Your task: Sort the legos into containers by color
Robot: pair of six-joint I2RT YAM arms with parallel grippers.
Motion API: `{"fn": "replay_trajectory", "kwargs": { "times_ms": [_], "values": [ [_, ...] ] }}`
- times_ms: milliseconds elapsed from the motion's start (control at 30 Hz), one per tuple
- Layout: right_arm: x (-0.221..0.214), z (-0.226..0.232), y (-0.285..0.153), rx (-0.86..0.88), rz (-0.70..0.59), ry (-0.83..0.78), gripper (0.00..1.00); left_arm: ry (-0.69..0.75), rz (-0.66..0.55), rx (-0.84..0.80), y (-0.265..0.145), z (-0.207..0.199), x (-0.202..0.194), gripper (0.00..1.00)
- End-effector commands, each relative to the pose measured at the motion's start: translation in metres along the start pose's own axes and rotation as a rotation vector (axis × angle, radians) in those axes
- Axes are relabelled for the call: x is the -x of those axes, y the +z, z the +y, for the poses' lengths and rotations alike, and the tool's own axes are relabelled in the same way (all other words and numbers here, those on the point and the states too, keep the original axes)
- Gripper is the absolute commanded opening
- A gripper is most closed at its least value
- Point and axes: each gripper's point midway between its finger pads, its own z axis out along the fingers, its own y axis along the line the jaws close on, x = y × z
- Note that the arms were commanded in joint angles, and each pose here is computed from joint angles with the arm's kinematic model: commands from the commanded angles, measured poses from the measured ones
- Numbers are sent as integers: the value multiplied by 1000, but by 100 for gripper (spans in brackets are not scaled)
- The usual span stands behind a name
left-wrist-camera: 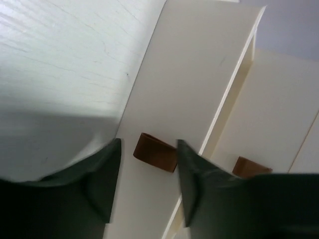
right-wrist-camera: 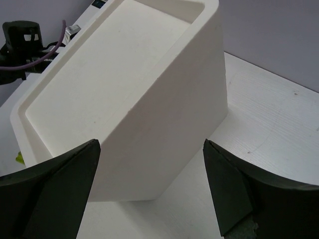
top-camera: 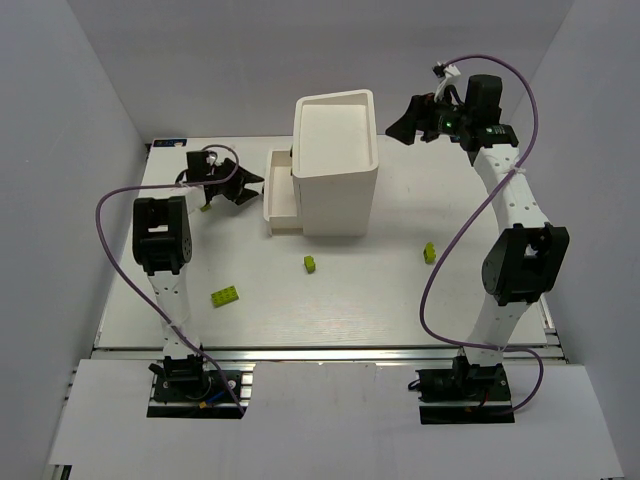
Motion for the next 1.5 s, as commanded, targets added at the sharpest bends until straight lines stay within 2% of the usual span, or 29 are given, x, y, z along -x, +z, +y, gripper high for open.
{"fn": "replay_trajectory", "kwargs": {
  "times_ms": [0, 33, 100, 200, 267, 300, 333, 367, 400, 433, 467, 500, 567, 600, 667, 700, 767, 800, 900, 933, 1067, 1467],
  "values": [
    [23, 24, -21, 43, -40, -104, 89, 115, -67, -4, -25, -45, 21, 62],
    [20, 25, -23, 50, -25, -134, 89, 134, -81, -2, -27, -51, 26, 68],
    [13, 30, -25, 74, -3, -164, 89, 172, -95, 14, -35, -57, 29, 72],
    [-4, 28, -32, 68, 47, -216, 89, 240, -154, 33, -51, -72, 43, 73],
    [-11, 29, -38, 60, 62, -282, 89, 304, -189, 70, -61, -76, 51, 70],
    [-26, 23, -39, 44, 89, -278, 88, 335, -224, 75, -70, -90, 58, 66],
    [-31, 22, -41, 37, 96, -312, 87, 340, -256, 142, -77, -83, 64, 60],
    [-30, 24, -45, 20, 92, -335, 84, 368, -277, 176, -83, -82, 68, 35],
    [-40, 21, -46, 14, 109, -329, 76, 376, -307, 208, -93, -84, 71, 19],
    [-43, 20, -47, 12, 113, -337, 70, 369, -346, 301, -103, -71, 77, 11],
    [-43, 22, -50, 6, 113, -340, 63, 389, -365, 350, -110, -65, 80, 4],
    [-45, 21, -50, 3, 115, -342, 47, 399, -385, 394, -117, -61, 82, 5],
    [-54, 21, -51, 2, 129, -332, 33, 426, -440, 517, -139, -48, 90, 7],
    [-57, 21, -51, 2, 134, -339, 31, 428, -448, 552, -145, -45, 91, 15],
    [-67, 22, -51, 9, 153, -366, 37, 431, -422, 638, -153, -29, 87, 28],
    [-71, 21, -51, 8, 159, -372, 49, 430, -412, 673, -155, -22, 87, 39],
    [-78, 20, -53, 5, 177, -403, 60, 413, -410, 792, -167, 0, 85, 49],
    [-81, 20, -54, 3, 183, -410, 62, 404, -410, 828, -170, 8, 84, 60],
    [-92, 18, -58, -9, 205, -425, 64, 375, -376, 906, -171, 31, 77, 70],
    [-93, 20, -60, -10, 206, -432, 64, 372, -369, 920, -171, 34, 76, 77],
    [-102, 21, -64, -13, 199, -448, 66, 364, -355, 929, -159, 47, 77, 80],
    [-112, 21, -66, -14, 207, -430, 67, 339, -270, 926, -112, 93, 90, 80]
  ]
}}
